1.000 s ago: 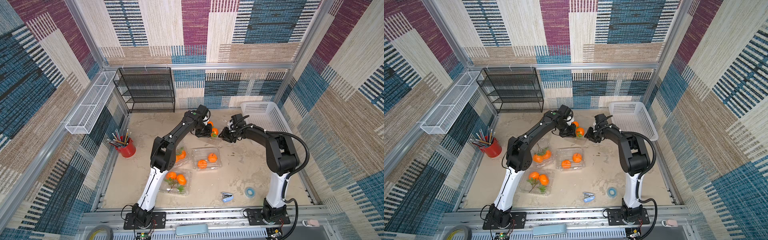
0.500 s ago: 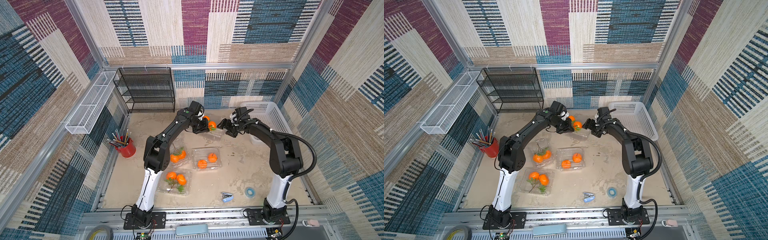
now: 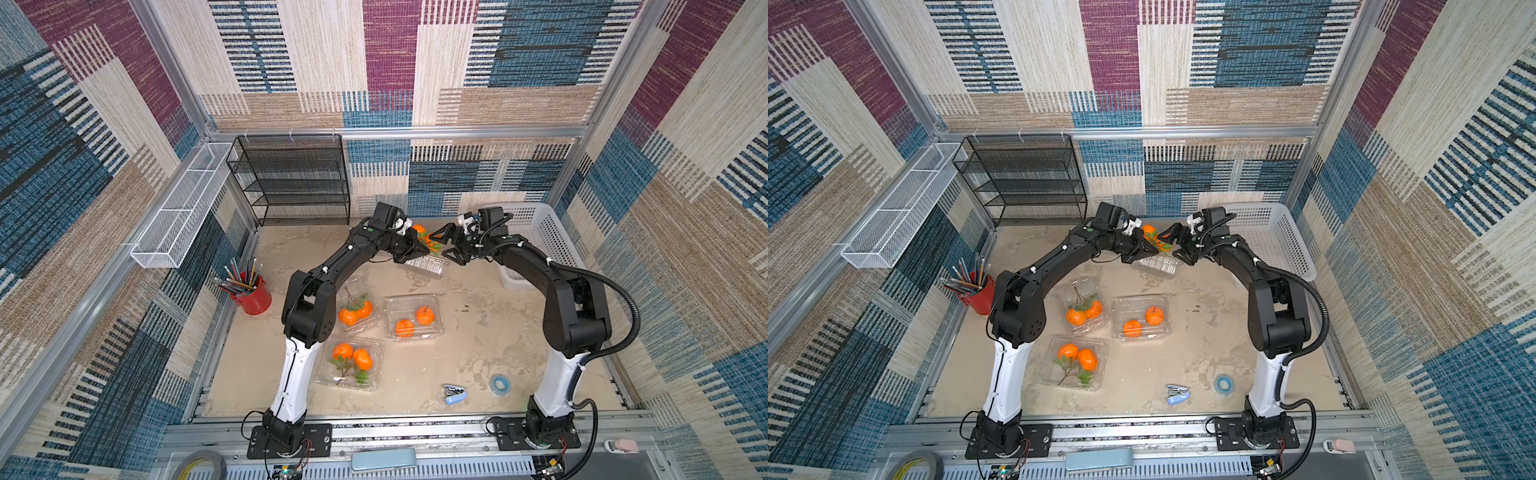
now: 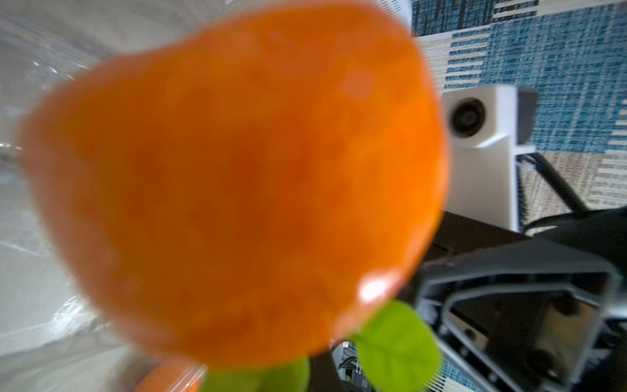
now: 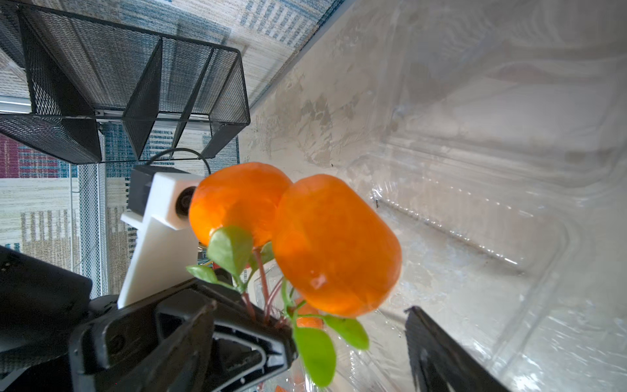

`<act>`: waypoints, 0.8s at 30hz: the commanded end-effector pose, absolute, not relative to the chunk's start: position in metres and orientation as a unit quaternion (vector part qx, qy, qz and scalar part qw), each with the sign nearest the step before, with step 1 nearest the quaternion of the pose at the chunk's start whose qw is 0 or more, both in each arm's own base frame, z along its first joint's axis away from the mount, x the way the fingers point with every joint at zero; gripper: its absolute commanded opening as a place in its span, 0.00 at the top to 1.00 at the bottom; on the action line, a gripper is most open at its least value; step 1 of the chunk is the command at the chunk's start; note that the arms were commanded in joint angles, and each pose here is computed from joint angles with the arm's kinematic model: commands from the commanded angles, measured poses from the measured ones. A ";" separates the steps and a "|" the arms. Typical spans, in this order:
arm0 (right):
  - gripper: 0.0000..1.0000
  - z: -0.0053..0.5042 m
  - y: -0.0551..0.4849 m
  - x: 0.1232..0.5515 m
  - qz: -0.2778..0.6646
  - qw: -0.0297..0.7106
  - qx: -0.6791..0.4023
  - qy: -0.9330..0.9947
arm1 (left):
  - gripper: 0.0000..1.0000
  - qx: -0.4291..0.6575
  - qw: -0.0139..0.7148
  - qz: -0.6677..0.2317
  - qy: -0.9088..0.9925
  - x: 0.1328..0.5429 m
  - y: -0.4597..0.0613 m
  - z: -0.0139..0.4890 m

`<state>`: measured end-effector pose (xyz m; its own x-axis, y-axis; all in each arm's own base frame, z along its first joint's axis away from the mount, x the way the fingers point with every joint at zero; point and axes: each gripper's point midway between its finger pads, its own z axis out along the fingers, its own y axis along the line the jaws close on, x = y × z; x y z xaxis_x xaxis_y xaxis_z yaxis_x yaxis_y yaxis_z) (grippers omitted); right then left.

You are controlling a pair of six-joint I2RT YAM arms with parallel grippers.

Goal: Take oranges out of containers
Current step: Pick up the orange from the packing box.

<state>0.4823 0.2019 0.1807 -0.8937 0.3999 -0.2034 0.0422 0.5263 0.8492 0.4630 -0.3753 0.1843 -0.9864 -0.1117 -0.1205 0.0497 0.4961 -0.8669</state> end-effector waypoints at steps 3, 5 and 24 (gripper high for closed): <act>0.14 0.193 0.211 0.485 0.514 0.191 0.124 0.827 | 1.00 -0.005 0.090 -0.547 0.832 0.463 -0.384 0.210; 0.15 0.193 0.213 0.485 0.530 0.187 0.129 0.817 | 1.00 -0.003 0.088 -0.549 0.831 0.462 -0.384 0.210; 0.33 0.192 0.208 0.504 0.564 0.186 0.182 0.784 | 1.00 -0.009 0.075 -0.579 0.812 0.453 -0.389 0.213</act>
<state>0.4992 0.2056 0.1837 -0.8687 0.4894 -0.0768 0.0965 0.3192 0.9427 0.4531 -0.3854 0.1978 -0.9901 -0.1101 -0.0870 0.0403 0.3709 -0.9278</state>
